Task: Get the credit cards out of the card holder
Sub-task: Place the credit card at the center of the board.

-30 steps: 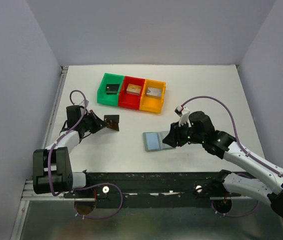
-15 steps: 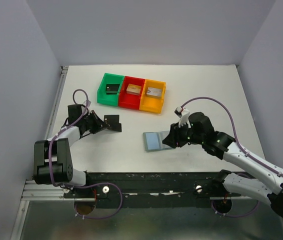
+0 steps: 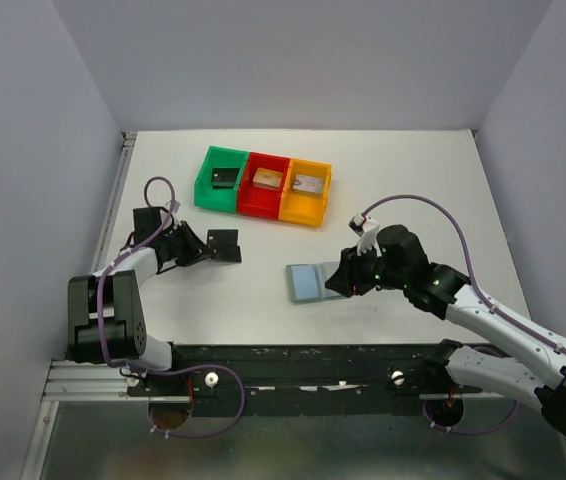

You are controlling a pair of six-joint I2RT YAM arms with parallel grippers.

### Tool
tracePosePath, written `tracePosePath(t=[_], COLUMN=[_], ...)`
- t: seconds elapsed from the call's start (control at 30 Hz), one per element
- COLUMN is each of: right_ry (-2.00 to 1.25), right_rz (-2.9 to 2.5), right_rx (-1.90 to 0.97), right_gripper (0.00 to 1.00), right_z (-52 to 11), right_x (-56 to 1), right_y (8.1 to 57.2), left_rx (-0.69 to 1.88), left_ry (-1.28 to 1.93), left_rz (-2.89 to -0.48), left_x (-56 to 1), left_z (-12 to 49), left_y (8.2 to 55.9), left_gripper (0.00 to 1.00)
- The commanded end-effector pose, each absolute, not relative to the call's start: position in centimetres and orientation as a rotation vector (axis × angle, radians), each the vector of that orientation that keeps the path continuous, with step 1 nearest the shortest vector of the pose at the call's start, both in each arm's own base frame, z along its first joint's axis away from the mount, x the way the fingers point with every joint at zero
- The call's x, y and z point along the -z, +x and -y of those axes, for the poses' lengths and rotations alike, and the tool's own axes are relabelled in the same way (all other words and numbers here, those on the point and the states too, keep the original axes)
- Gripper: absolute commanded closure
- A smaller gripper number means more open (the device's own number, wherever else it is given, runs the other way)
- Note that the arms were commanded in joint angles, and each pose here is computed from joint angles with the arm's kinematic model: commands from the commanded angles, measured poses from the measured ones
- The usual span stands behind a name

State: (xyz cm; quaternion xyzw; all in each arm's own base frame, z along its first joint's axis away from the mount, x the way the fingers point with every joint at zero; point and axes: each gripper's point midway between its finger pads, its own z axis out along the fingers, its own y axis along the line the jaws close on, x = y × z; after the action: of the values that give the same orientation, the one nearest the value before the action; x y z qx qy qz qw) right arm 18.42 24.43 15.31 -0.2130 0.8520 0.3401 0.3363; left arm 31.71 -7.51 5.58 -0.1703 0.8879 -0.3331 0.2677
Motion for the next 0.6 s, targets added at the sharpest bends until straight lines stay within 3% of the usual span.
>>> tracePosePath(t=[0.0, 0.57], right_ry=[-0.566, -0.558], right_rz=[-2.208, -2.225], right_rx=[-0.885, -0.839], right_gripper=[0.53, 0.53], right_z=[-24.3, -23.8], right_x=[-15.2, -15.0], right_y=[18.4, 18.7], left_rx=[0.83, 0.7], left_ry=[-0.454, -0.498], left_rz=[-2.416, -2.396], left_x=[-5.6, -7.3], left_z=[6.6, 4.1], left_y=[31.9, 32.5], left_gripper=[0.8, 0.65])
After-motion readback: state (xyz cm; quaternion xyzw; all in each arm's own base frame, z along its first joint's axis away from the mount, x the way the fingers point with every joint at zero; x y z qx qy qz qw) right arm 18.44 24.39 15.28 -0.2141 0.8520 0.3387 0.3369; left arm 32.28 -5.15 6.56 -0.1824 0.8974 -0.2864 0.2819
